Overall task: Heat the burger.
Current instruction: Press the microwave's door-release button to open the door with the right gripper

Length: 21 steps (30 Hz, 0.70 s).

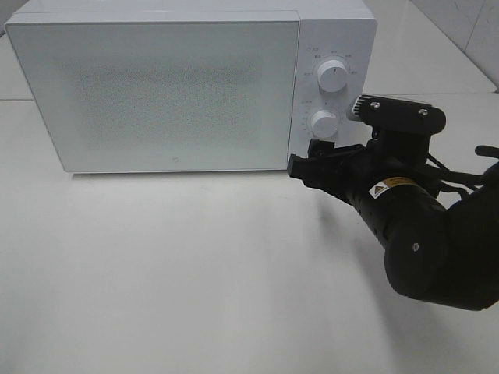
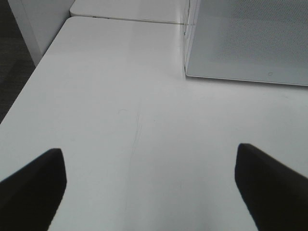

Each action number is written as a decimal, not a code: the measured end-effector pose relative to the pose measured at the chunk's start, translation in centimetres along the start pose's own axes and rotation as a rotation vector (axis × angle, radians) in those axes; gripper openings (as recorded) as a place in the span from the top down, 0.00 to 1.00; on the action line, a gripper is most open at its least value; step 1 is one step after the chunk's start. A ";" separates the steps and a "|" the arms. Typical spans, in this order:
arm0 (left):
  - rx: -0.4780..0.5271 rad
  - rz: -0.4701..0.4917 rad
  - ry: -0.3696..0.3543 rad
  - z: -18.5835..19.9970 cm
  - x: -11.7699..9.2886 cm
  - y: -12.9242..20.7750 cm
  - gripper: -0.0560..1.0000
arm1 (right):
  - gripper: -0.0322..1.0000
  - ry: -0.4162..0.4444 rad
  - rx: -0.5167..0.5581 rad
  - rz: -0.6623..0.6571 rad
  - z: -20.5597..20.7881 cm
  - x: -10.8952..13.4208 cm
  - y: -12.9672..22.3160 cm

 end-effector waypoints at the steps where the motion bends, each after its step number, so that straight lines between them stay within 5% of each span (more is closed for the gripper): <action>1: 0.000 0.000 0.000 0.0 0.0 0.0 0.13 | 0.24 0.000 0.000 0.000 0.0 0.0 0.0; 4: 0.000 0.000 0.000 0.0 0.0 0.0 0.13 | 0.29 0.001 0.002 -0.307 0.0 0.0 0.0; 9: 0.000 0.000 0.000 0.0 0.0 0.0 0.13 | 0.37 0.005 0.011 -0.567 0.0 0.0 0.2; 10: 0.000 0.000 0.000 0.0 0.0 0.0 0.13 | 0.43 0.008 0.014 -0.717 0.0 0.0 0.2; 13: 0.000 0.000 0.000 0.0 0.0 0.0 0.13 | 0.46 0.009 0.015 -0.790 0.0 0.0 0.2; 15: 0.000 0.000 0.000 0.0 0.0 0.0 0.13 | 0.57 0.012 0.016 -0.977 0.0 0.0 0.3; 19: 0.000 0.000 0.000 0.0 0.0 0.0 0.13 | 0.69 0.026 0.030 -1.122 0.0 -0.1 0.5; 21: 0.000 0.000 0.000 0.0 0.0 0.0 0.13 | 0.84 0.065 0.068 -1.251 0.1 -0.2 1.2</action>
Point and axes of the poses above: a point on each arm's last joint axis where the gripper is mounted, z pointing back along that axis away from the gripper, x along the wrist's bending axis when the last joint is at zero, y = z × x, the point moved 5 cm from there along -z, pointing out along that axis toward the gripper, and after that the axes turned 7 degrees about -z, right-handed, at the moved point
